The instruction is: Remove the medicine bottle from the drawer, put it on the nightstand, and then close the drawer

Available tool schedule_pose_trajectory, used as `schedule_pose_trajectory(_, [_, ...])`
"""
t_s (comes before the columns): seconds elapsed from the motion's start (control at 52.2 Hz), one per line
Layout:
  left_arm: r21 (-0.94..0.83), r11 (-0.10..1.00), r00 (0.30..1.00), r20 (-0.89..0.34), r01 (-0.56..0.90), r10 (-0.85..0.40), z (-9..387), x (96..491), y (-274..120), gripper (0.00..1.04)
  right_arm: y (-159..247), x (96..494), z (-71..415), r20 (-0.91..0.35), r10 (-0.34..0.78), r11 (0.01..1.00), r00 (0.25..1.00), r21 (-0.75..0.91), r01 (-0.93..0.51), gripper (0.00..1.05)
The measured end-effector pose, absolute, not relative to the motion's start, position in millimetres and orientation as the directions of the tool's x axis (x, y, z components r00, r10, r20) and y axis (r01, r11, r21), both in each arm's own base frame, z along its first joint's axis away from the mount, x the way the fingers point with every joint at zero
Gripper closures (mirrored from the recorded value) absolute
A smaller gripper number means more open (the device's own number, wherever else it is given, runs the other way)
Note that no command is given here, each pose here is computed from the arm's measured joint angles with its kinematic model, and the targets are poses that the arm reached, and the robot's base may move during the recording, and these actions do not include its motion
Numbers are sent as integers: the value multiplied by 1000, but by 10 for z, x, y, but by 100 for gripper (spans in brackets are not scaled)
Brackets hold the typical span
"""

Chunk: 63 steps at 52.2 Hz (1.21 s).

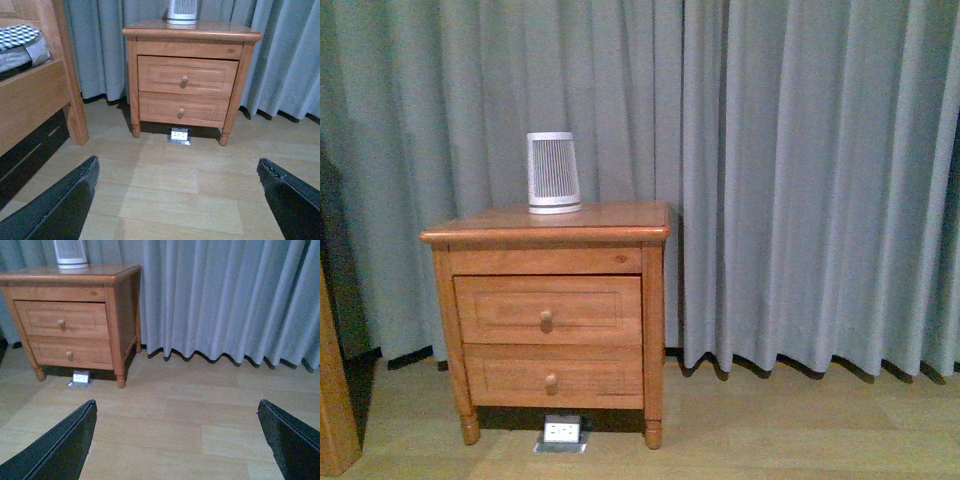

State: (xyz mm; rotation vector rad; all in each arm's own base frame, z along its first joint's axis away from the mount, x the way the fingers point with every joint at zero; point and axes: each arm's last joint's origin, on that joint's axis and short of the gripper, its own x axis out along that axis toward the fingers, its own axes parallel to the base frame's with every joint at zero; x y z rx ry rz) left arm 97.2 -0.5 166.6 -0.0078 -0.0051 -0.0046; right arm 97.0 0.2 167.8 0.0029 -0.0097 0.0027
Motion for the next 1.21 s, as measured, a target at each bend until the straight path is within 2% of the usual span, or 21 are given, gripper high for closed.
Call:
schedule_pose_trajectory(0.863, [-8,1000,1000,4,5,-5,1665,972,-5,7,2,970,1678,10,2,1000,1000,3,-2,7])
schedule_pose_trajectory(0.901, [-55,998,997,-82,5,-10,1650,978,-6,7,2,970,1678,10,3,1000,1000,3,-3,7])
schedule_pose_trajectory(0.939, [-108,994,980,-198,-6,-16,1620,1030,-4,7,2,970,1678,10,3,1000,1000,3,-3,7])
schedule_pose_trajectory(0.978, [-130,991,973,-231,1,-32,1597,1119,6,7,2,970,1678,10,3,1000,1000,3,-3,7])
schedule_pose_trajectory(1.208, [-67,998,994,-109,-20,13,1870,1994,87,7,2,970,1678,10,3,1000,1000,3,-3,7])
